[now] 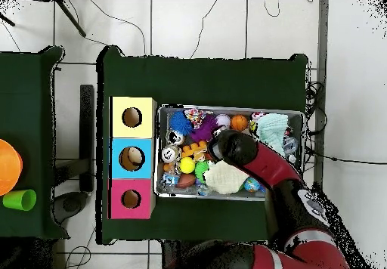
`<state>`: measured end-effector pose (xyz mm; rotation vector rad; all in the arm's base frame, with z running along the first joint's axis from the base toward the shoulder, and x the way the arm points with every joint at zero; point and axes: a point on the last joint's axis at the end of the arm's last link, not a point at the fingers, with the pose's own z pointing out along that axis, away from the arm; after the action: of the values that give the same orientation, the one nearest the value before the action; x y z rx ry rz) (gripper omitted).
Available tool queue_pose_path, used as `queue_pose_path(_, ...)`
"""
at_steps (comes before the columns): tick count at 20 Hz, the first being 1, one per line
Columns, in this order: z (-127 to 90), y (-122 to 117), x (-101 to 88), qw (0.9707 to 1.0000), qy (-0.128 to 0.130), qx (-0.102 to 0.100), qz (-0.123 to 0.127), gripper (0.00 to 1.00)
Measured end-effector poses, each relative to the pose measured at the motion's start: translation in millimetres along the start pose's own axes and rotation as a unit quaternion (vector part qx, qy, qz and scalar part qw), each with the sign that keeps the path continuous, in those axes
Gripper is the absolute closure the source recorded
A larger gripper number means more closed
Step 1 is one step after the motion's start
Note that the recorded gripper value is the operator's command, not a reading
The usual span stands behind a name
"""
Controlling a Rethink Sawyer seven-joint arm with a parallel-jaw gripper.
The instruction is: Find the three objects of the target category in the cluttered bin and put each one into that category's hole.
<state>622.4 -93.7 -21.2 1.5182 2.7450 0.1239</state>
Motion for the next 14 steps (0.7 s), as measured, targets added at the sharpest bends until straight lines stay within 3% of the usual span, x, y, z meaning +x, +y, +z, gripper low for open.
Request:
queue_pose_path(9, -9.1, -0.4, -14.0, 0.9999, -0.01, -0.005, 0.003, 0.0)
queue_pose_path(14, 2.8, 14.1, -4.5, 0.9999, -0.009, -0.005, -0.011, 0.0)
